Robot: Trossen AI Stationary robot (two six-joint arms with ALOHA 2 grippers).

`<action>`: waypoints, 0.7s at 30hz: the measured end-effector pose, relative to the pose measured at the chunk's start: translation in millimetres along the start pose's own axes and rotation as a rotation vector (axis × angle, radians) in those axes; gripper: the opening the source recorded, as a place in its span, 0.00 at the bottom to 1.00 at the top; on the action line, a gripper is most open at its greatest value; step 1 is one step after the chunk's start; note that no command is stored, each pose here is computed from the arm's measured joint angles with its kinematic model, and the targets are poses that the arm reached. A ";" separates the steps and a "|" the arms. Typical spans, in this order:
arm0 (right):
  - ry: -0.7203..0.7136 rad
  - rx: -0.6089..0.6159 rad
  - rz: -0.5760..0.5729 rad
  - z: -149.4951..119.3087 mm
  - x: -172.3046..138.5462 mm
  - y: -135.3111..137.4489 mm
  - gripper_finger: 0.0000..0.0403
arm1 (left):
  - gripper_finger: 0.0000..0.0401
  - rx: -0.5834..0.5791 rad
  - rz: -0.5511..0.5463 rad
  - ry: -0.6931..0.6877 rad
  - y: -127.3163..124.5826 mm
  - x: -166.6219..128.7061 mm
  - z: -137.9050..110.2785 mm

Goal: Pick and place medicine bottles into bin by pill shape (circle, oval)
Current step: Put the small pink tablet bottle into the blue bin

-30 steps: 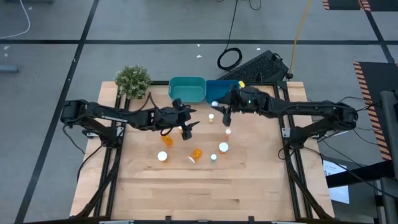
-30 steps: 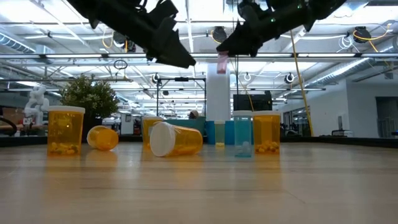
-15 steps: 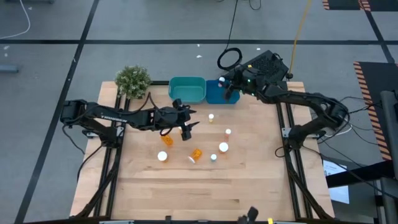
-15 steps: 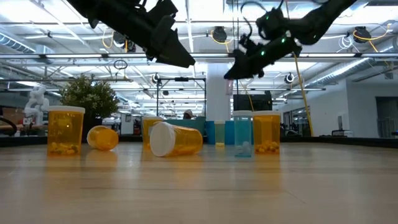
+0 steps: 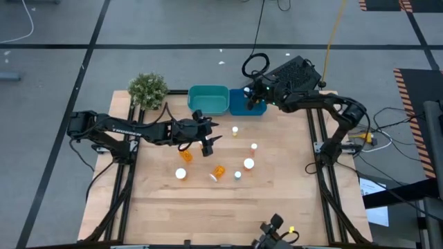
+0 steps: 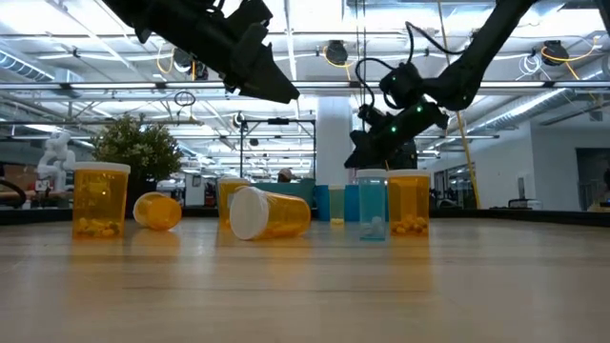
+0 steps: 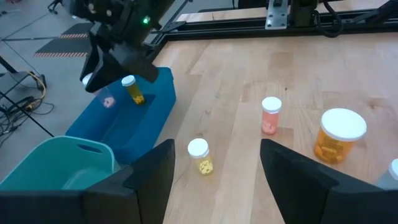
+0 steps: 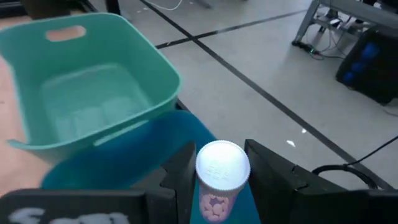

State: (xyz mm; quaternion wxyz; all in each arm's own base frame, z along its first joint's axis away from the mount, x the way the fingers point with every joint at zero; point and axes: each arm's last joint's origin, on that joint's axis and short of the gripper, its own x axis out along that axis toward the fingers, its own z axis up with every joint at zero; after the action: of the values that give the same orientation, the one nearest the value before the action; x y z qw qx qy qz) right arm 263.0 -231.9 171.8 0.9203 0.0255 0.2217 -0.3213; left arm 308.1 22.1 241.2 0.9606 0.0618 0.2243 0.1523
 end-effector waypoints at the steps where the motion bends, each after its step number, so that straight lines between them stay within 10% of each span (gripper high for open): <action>1: 0.004 0.002 -0.003 -1.9 1.6 -1.2 0.30 | 0.60 0.000 0.000 0.000 0.0 0.0 0.0; 21: 0.054 0.012 -0.015 -21.7 16.3 -5.8 0.30 | 0.60 0.004 -0.019 -0.001 -0.6 0.0 -0.1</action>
State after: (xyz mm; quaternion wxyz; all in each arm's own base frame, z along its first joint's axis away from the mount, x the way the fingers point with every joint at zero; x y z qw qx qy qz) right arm 262.4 -241.9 145.9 0.9113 0.0378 0.2448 -0.3289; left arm 308.2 21.6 241.0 0.9620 0.0615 0.2246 0.1426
